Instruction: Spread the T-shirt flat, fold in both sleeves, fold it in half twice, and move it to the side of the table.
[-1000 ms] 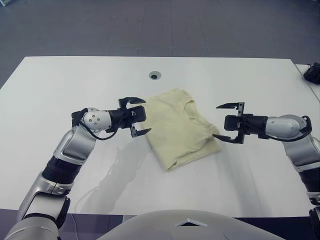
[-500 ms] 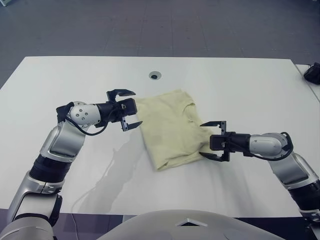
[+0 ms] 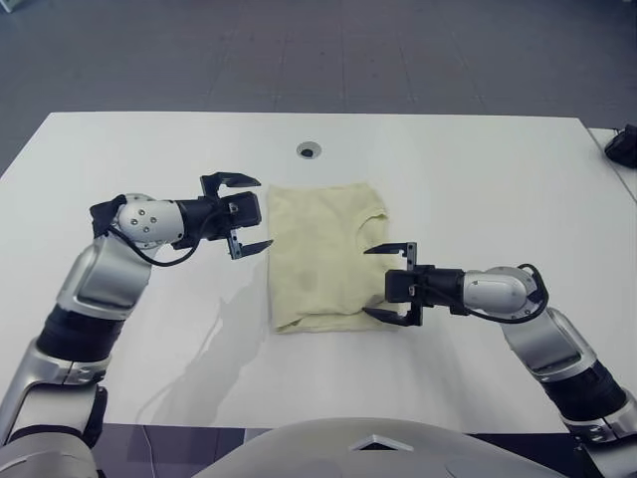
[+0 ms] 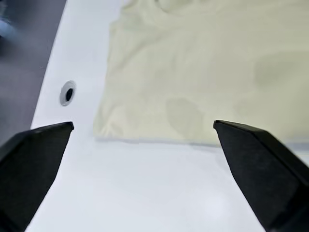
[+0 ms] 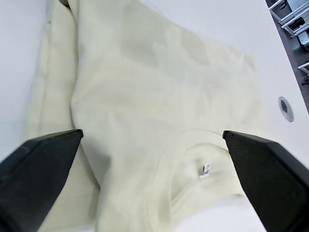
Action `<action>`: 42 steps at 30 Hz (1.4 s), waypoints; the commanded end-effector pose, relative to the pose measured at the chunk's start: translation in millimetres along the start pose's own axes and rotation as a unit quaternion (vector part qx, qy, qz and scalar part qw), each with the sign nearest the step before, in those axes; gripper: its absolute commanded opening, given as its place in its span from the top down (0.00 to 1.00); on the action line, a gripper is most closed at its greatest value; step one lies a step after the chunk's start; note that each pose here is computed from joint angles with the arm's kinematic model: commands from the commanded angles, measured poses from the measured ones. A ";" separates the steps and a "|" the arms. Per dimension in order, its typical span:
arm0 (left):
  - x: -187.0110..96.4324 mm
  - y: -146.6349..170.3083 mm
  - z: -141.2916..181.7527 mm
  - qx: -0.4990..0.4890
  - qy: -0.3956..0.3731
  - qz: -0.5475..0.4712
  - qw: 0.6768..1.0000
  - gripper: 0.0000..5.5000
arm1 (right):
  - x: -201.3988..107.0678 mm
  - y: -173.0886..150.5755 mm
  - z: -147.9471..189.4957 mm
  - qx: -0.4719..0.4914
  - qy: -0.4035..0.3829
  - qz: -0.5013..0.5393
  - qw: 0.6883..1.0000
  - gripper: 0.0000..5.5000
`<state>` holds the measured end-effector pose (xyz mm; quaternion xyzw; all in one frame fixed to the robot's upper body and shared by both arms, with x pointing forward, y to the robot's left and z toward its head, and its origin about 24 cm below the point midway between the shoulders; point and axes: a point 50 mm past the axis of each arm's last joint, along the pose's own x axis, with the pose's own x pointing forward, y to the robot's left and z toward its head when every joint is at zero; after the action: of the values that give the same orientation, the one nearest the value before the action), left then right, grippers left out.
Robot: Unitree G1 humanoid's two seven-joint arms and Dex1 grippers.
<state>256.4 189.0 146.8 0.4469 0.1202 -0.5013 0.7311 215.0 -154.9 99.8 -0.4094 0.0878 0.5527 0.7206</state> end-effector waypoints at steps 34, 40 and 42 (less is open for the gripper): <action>24.4 -112.9 -9.0 0.043 0.042 -0.140 0.988 0.63 | -41.9 23.3 20.2 0.018 0.029 -0.022 0.999 0.02; 25.0 -114.0 -7.4 0.045 0.039 -0.140 0.988 0.83 | -41.2 47.4 24.5 0.007 0.028 0.044 0.999 0.02; 25.0 -113.9 -6.7 0.045 0.037 -0.140 0.988 0.90 | -38.6 48.3 22.9 -0.007 0.034 0.040 0.999 0.02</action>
<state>176.9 160.9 75.5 0.4734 0.1515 -0.5880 0.6382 151.6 -165.3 114.5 -0.4105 0.1292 0.5674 0.7021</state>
